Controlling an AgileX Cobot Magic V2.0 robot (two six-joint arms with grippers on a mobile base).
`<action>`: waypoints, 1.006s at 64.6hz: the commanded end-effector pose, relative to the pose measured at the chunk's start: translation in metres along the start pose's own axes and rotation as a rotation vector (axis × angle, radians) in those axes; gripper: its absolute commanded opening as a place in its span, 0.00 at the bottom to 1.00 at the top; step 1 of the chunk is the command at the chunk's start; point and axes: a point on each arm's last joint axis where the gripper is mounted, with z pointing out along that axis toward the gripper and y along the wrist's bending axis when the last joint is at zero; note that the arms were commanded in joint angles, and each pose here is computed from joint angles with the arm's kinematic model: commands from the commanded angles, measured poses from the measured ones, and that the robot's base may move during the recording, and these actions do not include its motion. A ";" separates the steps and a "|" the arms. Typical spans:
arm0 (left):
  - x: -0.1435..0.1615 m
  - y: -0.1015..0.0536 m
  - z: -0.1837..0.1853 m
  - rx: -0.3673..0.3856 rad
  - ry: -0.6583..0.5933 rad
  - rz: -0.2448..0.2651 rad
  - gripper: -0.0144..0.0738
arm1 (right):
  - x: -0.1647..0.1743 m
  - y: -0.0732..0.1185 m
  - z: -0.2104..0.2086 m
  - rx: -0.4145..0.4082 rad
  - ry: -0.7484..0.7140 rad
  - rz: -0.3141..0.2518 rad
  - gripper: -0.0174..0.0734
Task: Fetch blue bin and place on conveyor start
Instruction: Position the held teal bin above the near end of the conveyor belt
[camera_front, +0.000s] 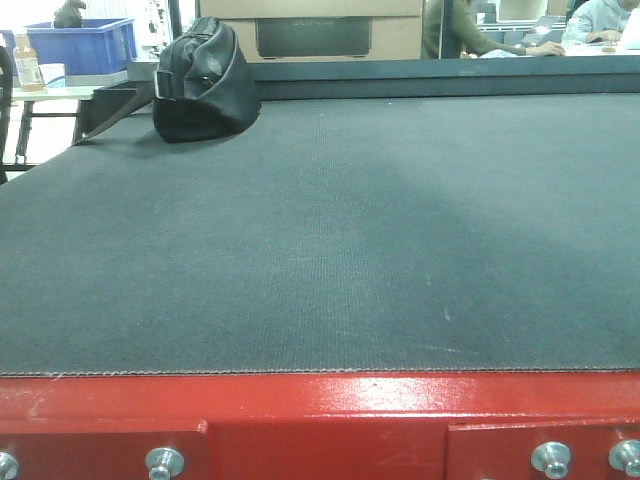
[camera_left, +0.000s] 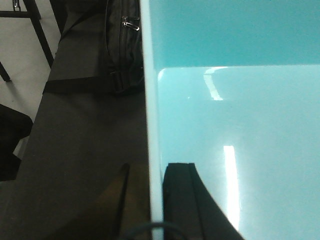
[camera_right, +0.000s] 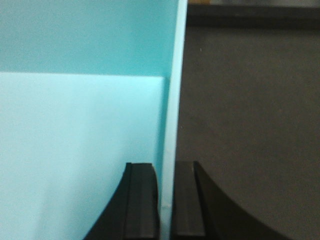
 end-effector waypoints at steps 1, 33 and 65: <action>-0.007 -0.002 -0.006 0.040 -0.061 -0.004 0.04 | -0.010 0.003 -0.009 -0.046 -0.096 -0.001 0.01; -0.007 -0.002 -0.006 0.040 -0.061 -0.004 0.04 | -0.004 0.000 -0.009 -0.018 -0.024 0.023 0.01; -0.007 -0.002 -0.006 0.040 -0.061 -0.004 0.04 | -0.003 0.001 -0.009 -0.023 -0.020 0.029 0.01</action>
